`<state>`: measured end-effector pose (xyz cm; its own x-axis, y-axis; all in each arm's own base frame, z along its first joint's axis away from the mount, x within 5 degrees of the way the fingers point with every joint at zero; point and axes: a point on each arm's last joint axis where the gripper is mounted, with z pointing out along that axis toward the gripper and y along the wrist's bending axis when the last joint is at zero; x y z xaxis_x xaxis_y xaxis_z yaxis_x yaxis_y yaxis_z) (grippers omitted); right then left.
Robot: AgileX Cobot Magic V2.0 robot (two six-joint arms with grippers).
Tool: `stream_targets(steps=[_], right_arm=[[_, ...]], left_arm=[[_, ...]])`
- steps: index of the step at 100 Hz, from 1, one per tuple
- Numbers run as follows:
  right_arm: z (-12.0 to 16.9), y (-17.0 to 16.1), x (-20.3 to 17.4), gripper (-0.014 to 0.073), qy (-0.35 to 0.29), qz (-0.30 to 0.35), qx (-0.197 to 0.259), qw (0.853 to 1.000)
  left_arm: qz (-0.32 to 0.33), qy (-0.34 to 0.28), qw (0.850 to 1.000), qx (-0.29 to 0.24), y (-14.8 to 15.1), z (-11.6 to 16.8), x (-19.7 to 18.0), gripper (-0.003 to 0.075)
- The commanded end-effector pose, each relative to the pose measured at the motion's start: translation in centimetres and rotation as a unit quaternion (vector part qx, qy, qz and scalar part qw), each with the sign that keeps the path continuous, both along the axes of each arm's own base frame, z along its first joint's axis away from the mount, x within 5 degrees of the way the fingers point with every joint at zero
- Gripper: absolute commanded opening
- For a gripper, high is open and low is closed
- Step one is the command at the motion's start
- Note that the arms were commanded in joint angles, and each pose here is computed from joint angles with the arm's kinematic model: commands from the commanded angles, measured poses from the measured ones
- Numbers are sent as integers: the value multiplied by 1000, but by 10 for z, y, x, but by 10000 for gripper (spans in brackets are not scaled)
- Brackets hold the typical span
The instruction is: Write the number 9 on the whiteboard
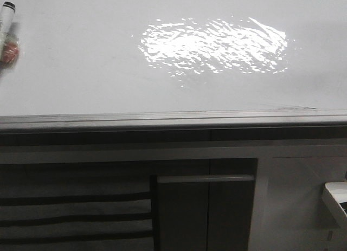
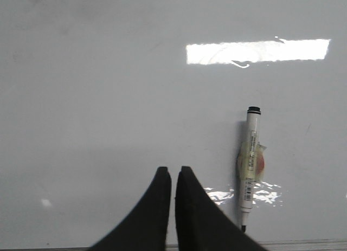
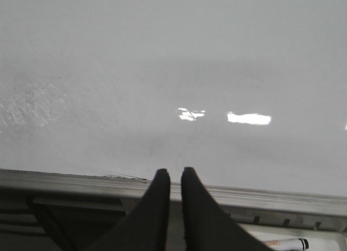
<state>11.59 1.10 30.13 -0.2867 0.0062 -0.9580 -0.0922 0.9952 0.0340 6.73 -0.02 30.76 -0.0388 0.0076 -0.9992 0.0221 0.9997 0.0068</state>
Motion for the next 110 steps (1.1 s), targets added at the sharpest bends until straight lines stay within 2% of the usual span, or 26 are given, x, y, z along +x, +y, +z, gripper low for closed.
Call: stream_targets(steps=[1,3,4,9,15,19,46,69,88,110], right_arm=[[23,-1,4,233,-78,-7,5,997],[24,-1,4,299,-83,-8,5,997],[24,-1,4,299,-84,-8,5,996],[25,-1,5,403,-92,-9,6,996],[26,-1,5,468,-93,-9,6,996],[26,-1,5,482,-93,-9,6,996],[26,-1,5,478,-93,-9,6,996],[25,-1,4,478,-89,-8,6,996],[25,-1,5,478,-90,-8,6,996],[25,-1,5,478,-90,-8,6,996]], left_arm=[[2,-38,999,30,0,15,2,152],[3,-38,999,33,0,15,2,202],[3,-38,999,33,0,15,2,219],[3,-38,999,33,0,15,2,347],[3,-38,999,32,0,15,2,435],[3,-38,999,32,0,15,2,452],[2,-40,999,32,0,15,2,437],[-11,-73,997,22,-2,17,4,437],[-61,-24,998,22,-13,10,23,437],[-125,81,987,68,-35,-7,56,437]])
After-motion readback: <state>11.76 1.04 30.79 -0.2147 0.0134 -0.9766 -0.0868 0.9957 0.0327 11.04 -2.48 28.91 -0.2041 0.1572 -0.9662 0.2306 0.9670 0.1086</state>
